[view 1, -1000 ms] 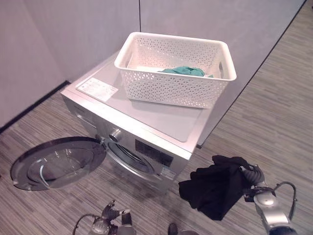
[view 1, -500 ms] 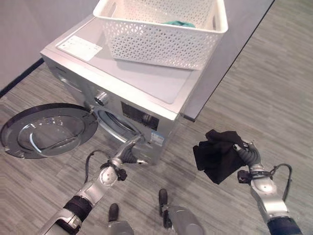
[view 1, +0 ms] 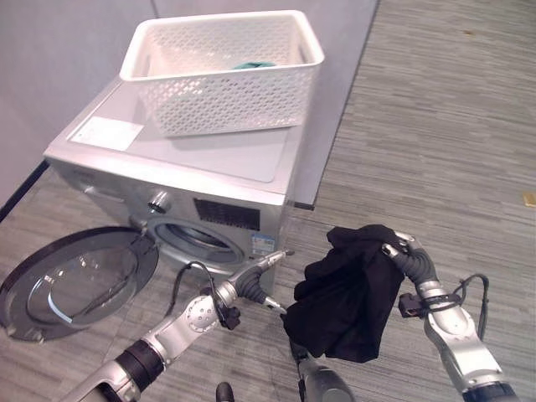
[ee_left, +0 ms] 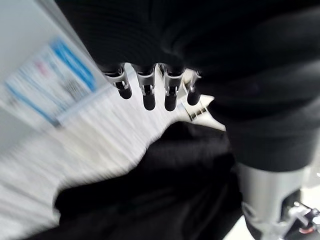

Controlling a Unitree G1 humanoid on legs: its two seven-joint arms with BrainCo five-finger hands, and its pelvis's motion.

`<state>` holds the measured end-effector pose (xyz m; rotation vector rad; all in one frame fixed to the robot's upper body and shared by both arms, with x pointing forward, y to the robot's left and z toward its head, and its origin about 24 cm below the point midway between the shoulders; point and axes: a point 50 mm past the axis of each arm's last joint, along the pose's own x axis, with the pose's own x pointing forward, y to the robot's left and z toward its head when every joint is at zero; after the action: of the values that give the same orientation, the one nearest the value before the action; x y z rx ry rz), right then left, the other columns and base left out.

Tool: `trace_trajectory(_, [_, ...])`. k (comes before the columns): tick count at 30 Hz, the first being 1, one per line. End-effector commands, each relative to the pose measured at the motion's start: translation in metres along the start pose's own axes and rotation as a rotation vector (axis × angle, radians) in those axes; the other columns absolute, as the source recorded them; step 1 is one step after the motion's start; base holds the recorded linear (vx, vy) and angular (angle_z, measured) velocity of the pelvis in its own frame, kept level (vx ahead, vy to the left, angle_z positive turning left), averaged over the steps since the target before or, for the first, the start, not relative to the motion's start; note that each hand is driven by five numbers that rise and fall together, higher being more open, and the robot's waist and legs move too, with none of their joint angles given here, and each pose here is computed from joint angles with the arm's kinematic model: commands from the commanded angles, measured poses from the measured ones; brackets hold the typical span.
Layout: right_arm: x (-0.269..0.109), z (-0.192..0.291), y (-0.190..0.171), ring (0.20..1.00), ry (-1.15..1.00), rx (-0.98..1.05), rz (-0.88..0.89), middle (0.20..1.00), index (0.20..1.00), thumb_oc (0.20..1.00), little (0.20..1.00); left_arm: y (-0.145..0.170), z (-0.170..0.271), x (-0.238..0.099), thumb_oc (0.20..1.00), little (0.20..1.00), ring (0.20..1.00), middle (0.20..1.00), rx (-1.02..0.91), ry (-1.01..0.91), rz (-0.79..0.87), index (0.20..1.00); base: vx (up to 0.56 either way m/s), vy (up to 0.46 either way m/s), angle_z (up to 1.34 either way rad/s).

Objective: Grab the laundry basket,head to the washer,open it,put in the laundry and shut it.

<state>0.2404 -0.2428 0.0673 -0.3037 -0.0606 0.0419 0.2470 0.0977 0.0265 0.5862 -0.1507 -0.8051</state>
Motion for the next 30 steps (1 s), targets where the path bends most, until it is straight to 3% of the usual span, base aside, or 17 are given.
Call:
trace_trajectory(1, [0.0,0.033,-0.013,0.2,-0.159,0.001,0.03,0.2,0.2,0.2,0.2,-0.004,-0.004,0.002,1.0,1.0,1.0,1.0,-0.057,-0.001,-0.018,1.0,0.0,0.035,0.03])
trace_trajectory(6, [0.001,0.058,-0.005,0.2,-0.271,0.019,0.096,0.2,0.2,0.2,0.2,-0.037,-0.033,0.013,1.0,1.0,1.0,1.0,-0.116,0.152,-0.018,1.0,-0.02,-0.001,-0.02])
trace_trajectory(15, [-0.001,0.083,0.002,0.2,-0.399,0.111,0.094,0.2,0.2,0.2,0.2,-0.06,-0.046,0.034,1.0,1.0,1.0,1.0,-0.088,0.274,0.102,1.0,-0.02,-0.032,-0.12])
trace_trajectory(23, [0.006,0.099,0.018,0.2,-0.475,0.213,0.141,0.2,0.2,0.2,0.2,-0.062,-0.058,0.047,1.0,1.0,1.0,1.0,-0.09,0.422,0.242,1.0,-0.03,-0.048,0.0])
trace_trajectory(30, [0.007,0.112,0.023,0.2,-0.527,0.231,0.178,0.2,0.2,0.2,0.2,-0.05,-0.039,0.062,1.0,1.0,1.0,1.0,-0.097,0.31,0.274,1.0,-0.04,-0.051,-0.04])
